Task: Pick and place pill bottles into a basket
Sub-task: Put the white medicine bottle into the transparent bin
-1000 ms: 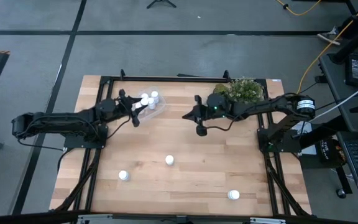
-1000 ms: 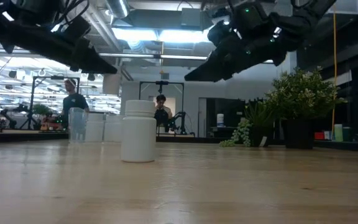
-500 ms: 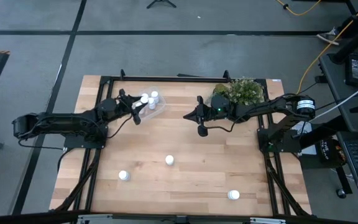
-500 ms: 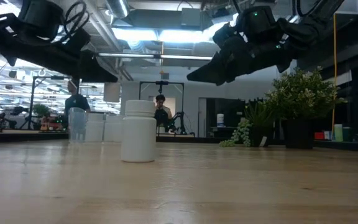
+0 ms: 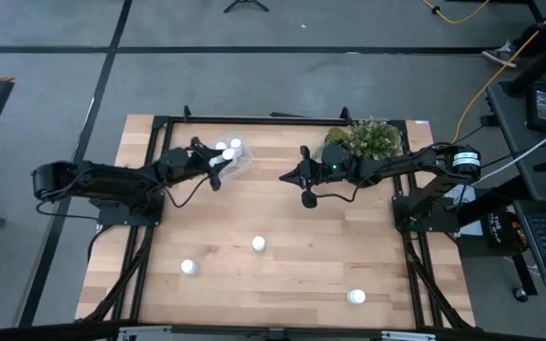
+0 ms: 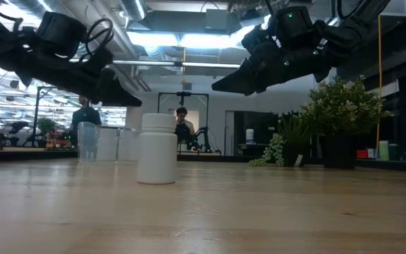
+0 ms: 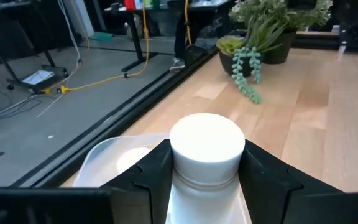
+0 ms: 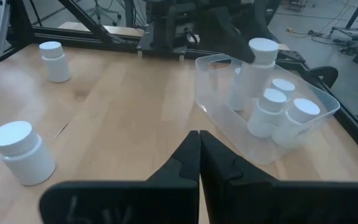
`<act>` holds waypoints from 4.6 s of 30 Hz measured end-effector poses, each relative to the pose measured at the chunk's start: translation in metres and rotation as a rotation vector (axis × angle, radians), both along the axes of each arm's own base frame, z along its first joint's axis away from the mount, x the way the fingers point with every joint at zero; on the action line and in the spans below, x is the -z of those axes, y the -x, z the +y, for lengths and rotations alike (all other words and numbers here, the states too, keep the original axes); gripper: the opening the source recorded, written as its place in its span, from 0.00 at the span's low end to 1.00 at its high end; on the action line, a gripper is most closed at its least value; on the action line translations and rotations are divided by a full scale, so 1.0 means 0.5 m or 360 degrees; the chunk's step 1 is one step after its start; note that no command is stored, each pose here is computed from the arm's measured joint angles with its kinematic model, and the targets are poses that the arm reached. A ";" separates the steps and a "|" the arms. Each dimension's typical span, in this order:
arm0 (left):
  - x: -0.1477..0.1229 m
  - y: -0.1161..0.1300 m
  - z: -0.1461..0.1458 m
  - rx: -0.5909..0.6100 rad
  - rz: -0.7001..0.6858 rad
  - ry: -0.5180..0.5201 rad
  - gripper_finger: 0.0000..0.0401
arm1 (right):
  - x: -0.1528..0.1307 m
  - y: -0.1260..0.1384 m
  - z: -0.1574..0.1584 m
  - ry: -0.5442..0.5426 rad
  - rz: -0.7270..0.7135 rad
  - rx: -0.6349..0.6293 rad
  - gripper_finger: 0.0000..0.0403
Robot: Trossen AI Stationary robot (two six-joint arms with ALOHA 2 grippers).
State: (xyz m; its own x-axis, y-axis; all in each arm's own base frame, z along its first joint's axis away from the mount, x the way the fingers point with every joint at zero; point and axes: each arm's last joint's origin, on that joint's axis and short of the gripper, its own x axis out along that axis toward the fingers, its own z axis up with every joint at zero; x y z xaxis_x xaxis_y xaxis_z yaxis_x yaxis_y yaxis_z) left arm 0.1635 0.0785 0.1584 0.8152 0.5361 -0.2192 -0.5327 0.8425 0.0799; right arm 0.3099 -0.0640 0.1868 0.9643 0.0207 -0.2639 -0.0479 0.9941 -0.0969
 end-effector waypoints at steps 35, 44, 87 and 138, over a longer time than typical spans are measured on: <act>0.071 -0.033 0.015 -0.0026 0.0121 0.0126 0.37 | 0.000 0.000 0.000 -0.0001 0.0003 0.0001 0.01; 0.080 -0.041 0.019 -0.0029 0.0088 0.0107 0.37 | 0.000 0.000 0.000 -0.0002 0.0003 0.0001 0.01; 0.088 -0.043 0.019 -0.0026 0.0089 0.0143 0.45 | 0.000 0.000 0.000 -0.0003 0.0003 0.0001 0.01; 0.083 -0.053 0.024 -0.0009 0.0120 0.0117 0.48 | 0.000 0.000 0.000 -0.0003 0.0004 0.0001 0.01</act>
State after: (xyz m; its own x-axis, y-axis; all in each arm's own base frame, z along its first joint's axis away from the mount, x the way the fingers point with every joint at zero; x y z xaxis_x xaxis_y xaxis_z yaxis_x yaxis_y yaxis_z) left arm 0.1902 0.0903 0.1168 0.7918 0.5210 -0.3188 -0.5323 0.8445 0.0580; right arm 0.3100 -0.0639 0.1866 0.9637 0.0209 -0.2663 -0.0478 0.9943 -0.0951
